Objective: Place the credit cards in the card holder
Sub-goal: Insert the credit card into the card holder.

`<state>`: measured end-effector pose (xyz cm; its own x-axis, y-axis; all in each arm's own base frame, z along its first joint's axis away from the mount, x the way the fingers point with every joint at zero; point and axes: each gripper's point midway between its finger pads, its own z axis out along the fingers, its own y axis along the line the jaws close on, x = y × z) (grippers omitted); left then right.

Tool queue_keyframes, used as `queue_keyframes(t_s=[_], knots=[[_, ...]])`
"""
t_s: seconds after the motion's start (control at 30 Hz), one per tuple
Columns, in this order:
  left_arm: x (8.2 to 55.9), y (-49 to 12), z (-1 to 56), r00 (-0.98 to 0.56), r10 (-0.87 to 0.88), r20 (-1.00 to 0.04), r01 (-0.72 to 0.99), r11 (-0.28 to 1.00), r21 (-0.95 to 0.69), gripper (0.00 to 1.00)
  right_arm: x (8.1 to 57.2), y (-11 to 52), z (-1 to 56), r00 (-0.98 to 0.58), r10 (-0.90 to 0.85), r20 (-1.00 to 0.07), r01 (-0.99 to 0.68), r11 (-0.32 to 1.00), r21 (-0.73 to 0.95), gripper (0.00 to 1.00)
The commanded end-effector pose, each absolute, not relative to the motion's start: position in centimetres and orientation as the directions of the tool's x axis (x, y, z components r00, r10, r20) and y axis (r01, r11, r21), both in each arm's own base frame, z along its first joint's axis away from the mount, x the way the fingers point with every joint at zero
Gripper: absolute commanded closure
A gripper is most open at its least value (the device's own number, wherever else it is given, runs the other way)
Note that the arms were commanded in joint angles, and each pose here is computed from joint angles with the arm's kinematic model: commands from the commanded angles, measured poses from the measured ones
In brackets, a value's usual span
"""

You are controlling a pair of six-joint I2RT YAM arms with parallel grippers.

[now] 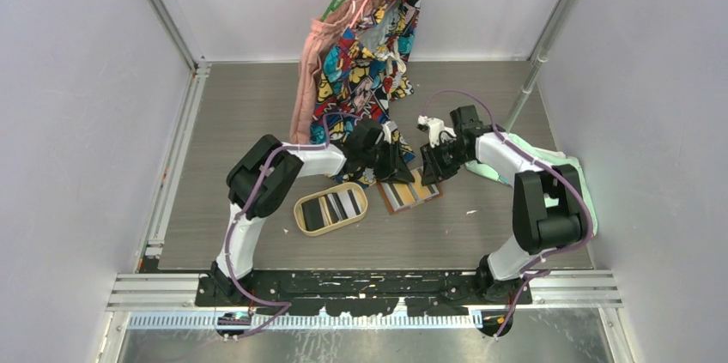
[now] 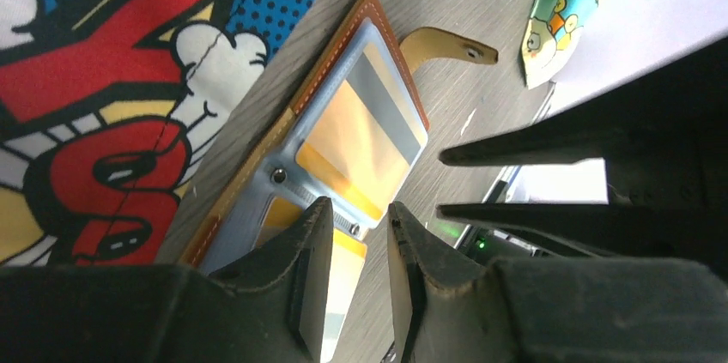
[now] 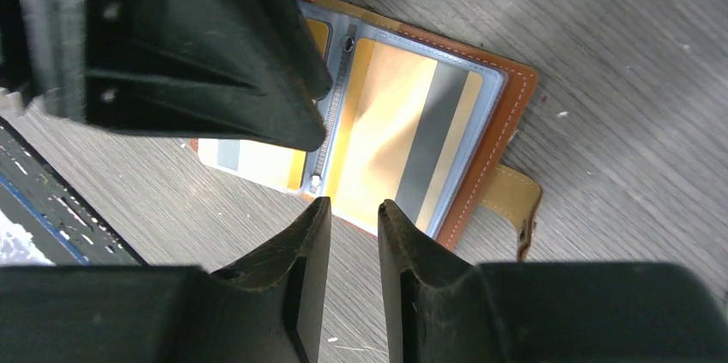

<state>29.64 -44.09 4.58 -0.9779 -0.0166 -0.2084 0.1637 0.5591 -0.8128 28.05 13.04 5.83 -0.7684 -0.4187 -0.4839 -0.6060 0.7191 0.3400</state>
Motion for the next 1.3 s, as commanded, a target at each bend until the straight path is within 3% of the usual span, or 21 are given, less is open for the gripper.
queue_keyframes(t_s=[0.0,0.23,0.37,0.5,1.27], knots=[[29.8,-43.8,8.5,-0.942,0.002,-0.335,0.287,0.522,-0.803,0.69,28.5,14.1,6.2,-0.824,-0.343,-0.45,-0.539,0.72,0.438,0.67],[29.3,-43.5,9.9,-0.919,0.03,-0.393,0.355,0.495,-0.793,0.73,29.6,13.2,4.8,-0.844,-0.338,-0.416,-0.503,0.769,0.395,0.67],[28.7,-43.2,9.4,-0.917,0.04,-0.396,0.359,0.513,-0.78,0.88,30.0,12.7,5.0,-0.837,-0.34,-0.429,-0.505,0.783,0.364,0.67],[28.1,-43.5,7.9,-0.922,0.057,-0.383,0.352,0.535,-0.768,0.92,30.3,12.1,4.8,-0.838,-0.343,-0.425,-0.498,0.798,0.339,0.67],[28.5,-43.9,3.9,-0.941,0.093,-0.327,0.314,0.606,-0.731,0.93,30.0,11.4,3.0,-0.873,-0.349,-0.341,-0.463,0.813,0.352,0.61]])
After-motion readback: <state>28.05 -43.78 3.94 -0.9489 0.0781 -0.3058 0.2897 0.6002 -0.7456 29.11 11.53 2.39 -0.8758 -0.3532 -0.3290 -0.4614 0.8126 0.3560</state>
